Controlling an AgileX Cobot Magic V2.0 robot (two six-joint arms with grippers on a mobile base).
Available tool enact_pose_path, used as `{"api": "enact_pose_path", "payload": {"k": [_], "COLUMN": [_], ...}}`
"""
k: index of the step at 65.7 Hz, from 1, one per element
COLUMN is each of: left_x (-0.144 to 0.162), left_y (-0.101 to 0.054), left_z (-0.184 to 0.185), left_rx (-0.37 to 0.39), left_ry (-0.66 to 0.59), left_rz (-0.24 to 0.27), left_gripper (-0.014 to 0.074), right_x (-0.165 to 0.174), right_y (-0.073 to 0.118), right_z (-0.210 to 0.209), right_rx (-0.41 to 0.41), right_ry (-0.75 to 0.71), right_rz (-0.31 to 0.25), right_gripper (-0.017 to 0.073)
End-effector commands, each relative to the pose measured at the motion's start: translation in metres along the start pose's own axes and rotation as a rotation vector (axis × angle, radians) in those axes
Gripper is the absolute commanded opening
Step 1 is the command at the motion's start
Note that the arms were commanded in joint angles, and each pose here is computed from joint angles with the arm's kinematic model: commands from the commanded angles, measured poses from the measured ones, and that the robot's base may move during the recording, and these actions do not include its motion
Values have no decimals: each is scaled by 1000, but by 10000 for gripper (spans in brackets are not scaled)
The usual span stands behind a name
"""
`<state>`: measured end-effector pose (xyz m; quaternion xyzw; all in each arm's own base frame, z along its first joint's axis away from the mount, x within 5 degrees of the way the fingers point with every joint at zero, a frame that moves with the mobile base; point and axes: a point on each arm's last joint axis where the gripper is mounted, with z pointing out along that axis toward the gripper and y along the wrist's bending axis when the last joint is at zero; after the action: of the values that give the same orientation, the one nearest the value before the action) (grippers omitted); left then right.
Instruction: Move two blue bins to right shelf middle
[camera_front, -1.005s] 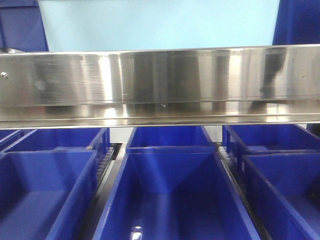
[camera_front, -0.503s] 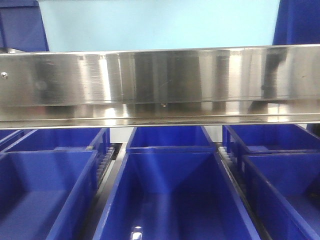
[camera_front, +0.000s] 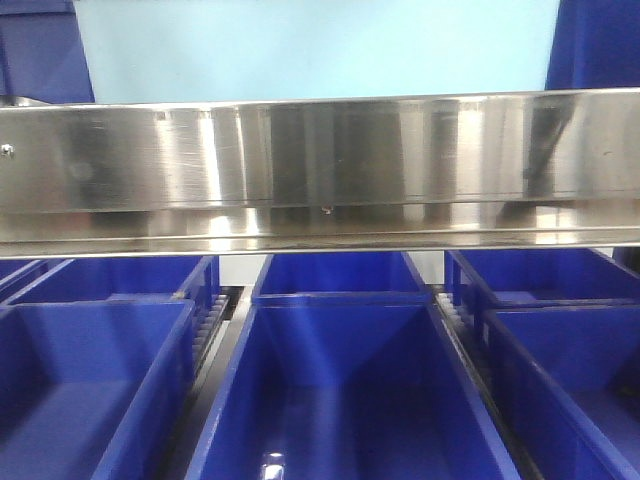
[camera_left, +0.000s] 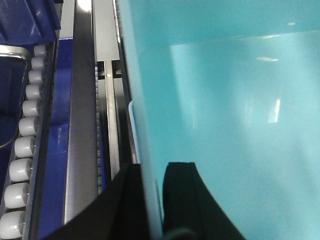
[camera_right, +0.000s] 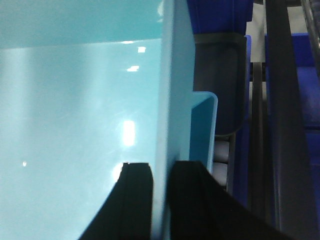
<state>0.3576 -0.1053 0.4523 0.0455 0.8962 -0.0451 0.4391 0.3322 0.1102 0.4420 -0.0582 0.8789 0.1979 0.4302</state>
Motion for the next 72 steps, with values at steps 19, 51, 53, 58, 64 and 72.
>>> {"api": "enact_pose_path", "payload": {"k": [19, 51, 53, 58, 64, 72], "left_x": [13, 18, 18, 17, 14, 13], "left_y": [3, 1, 1, 1, 3, 4], "left_z": [19, 29, 28, 23, 15, 2], "left_rx": [-41, -34, -34, -33, -34, -38], "left_ry": [139, 187, 185, 179, 159, 156], "left_rz": [27, 21, 21, 20, 18, 16], "left_gripper": [-111, 601, 622, 565, 522, 519], "right_x": [6, 9, 8, 5, 3, 3], "right_y": [-4, -10, -10, -9, -6, -4], "right_z": [1, 7, 5, -2, -13, -22], "right_rx": [38, 81, 88, 95, 93, 92], "right_ry": [86, 127, 118, 98, 71, 77], "right_rz": [-10, -35, -42, -53, -60, -62], "right_gripper": [-151, 542, 575, 566, 559, 559]}}
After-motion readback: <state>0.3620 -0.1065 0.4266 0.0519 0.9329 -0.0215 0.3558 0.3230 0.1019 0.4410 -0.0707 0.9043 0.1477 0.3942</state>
